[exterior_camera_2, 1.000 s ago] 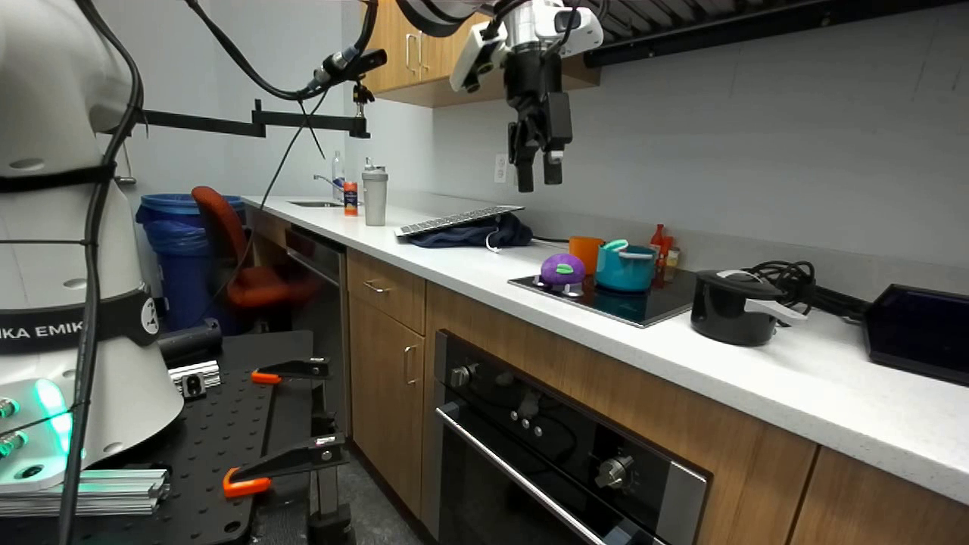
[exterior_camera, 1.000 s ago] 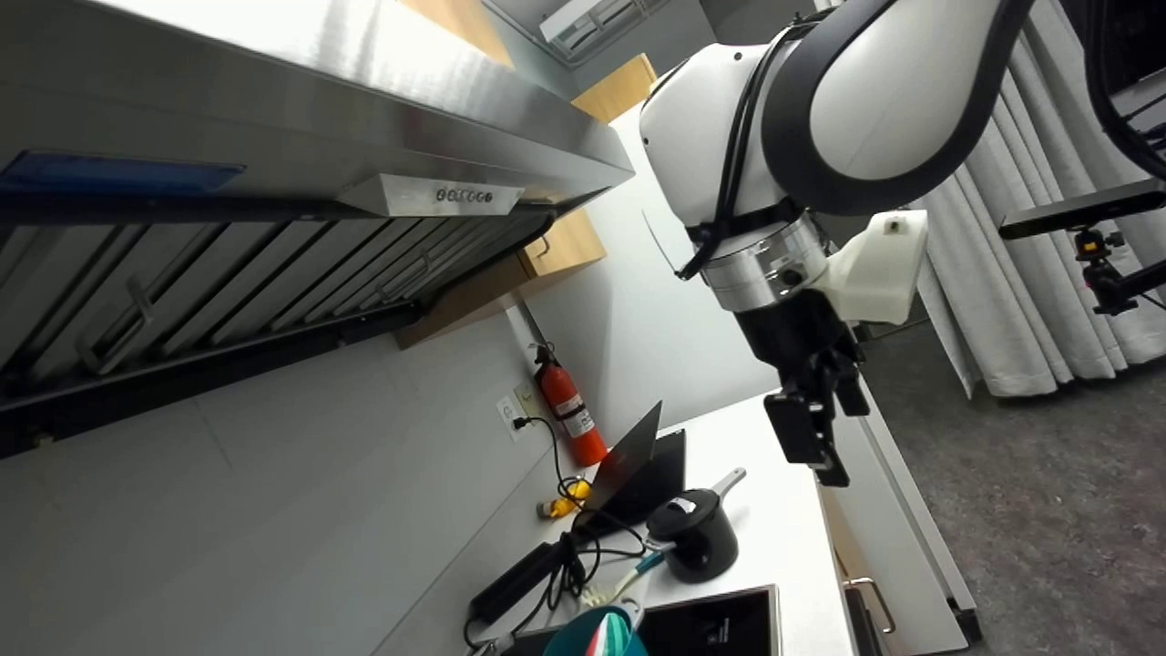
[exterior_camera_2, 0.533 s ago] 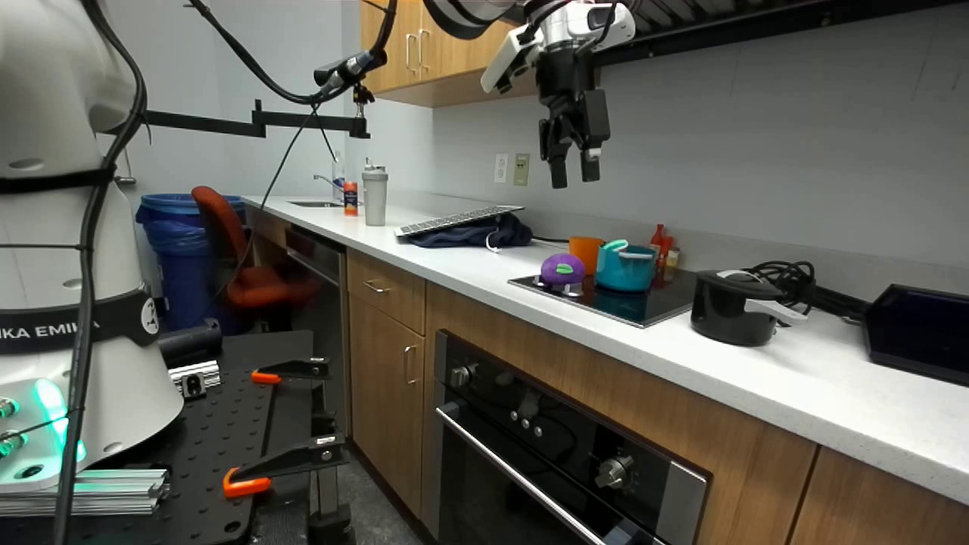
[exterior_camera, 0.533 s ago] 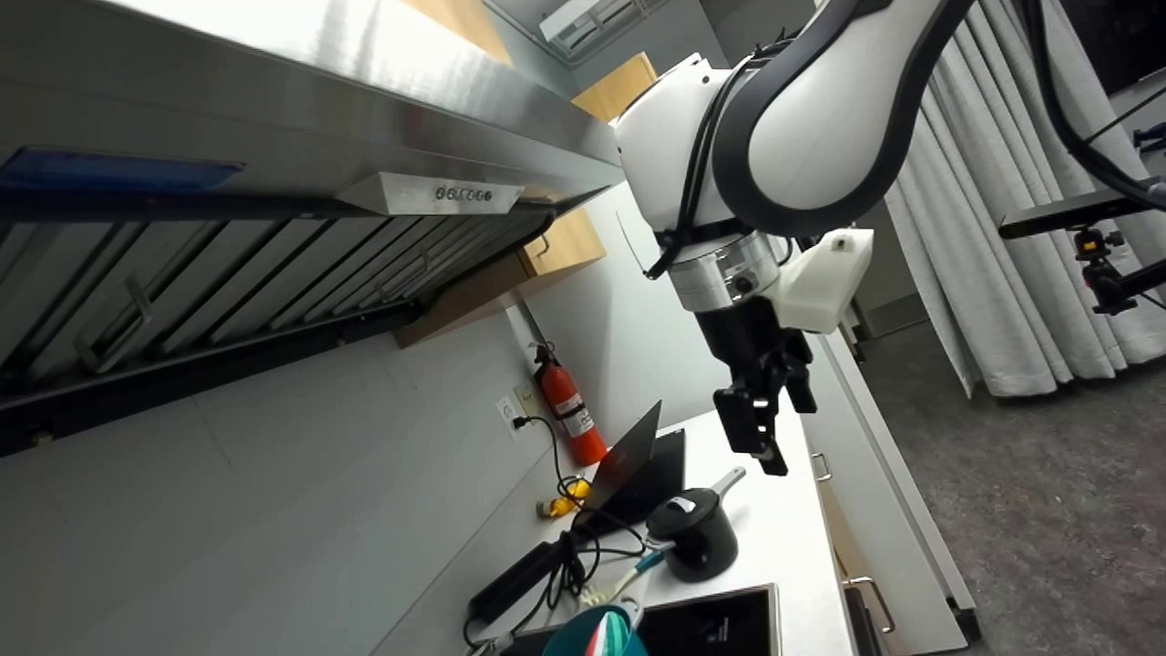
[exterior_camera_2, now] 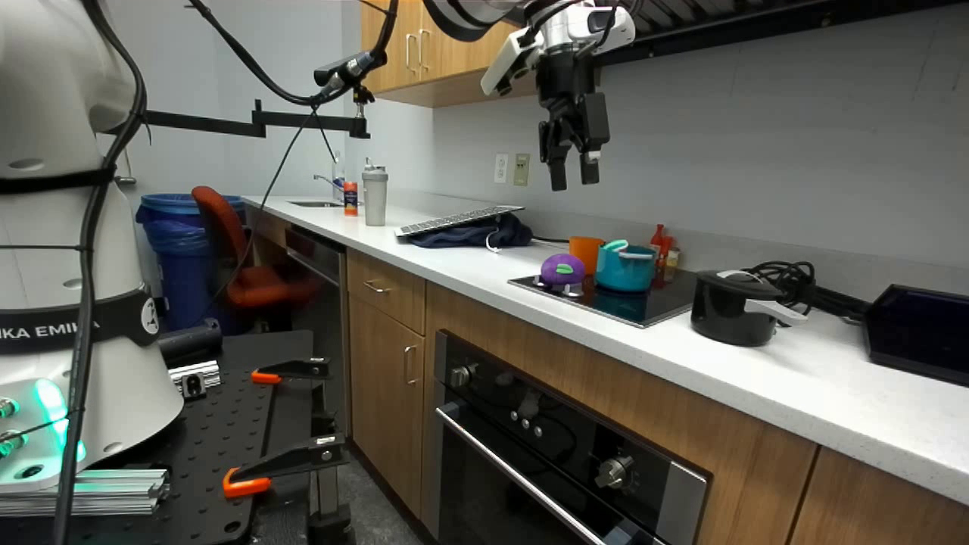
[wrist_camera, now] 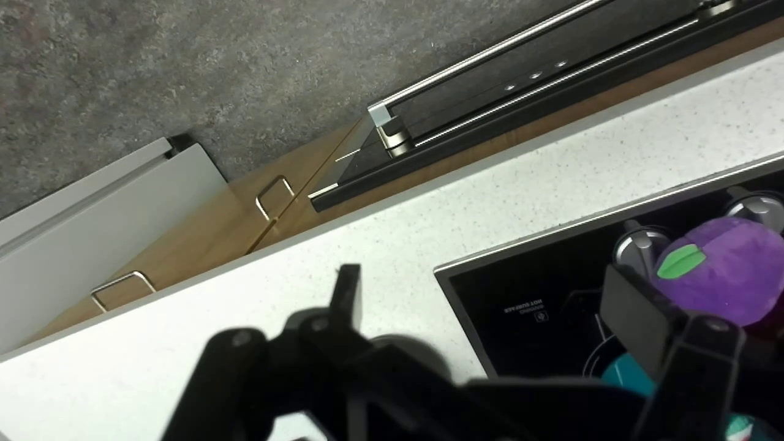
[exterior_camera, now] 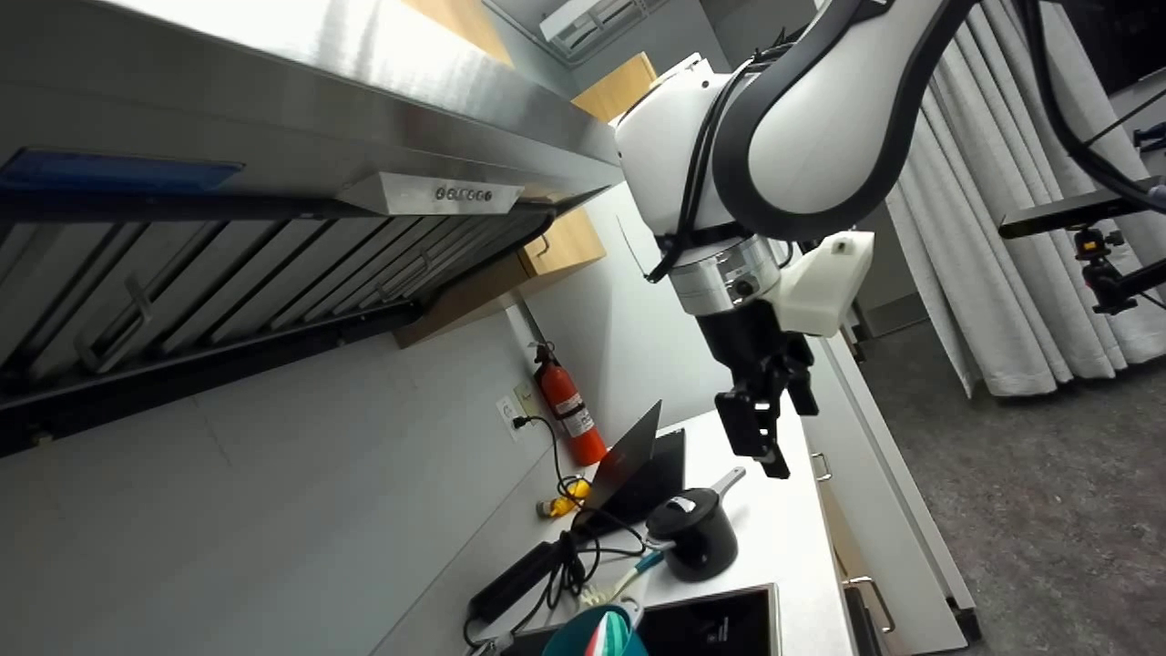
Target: Remove the lid from the black pot and put it on the blue pot
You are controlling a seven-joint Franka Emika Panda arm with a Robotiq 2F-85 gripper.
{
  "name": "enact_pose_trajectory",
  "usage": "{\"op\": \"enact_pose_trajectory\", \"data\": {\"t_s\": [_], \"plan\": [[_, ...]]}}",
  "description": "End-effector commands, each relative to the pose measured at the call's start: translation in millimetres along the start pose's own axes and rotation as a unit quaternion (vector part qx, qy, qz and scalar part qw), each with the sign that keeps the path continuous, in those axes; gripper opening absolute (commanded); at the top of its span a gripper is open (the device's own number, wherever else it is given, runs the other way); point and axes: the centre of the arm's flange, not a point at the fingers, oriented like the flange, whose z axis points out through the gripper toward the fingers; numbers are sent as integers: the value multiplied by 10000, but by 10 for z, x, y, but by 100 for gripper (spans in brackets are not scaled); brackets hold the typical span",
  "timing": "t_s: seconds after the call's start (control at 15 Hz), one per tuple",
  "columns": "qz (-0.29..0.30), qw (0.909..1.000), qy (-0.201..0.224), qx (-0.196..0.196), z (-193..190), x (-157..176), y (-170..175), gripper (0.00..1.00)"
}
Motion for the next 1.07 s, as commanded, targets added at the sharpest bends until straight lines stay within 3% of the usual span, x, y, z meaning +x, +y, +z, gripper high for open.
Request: {"op": "enact_pose_trajectory", "data": {"t_s": [0.0, 1.0], "plan": [[39, 10000, -16, -62, 72, 100, 7, 100], [800, 9964, 265, 84, 238, 1093, 183, 100]]}}
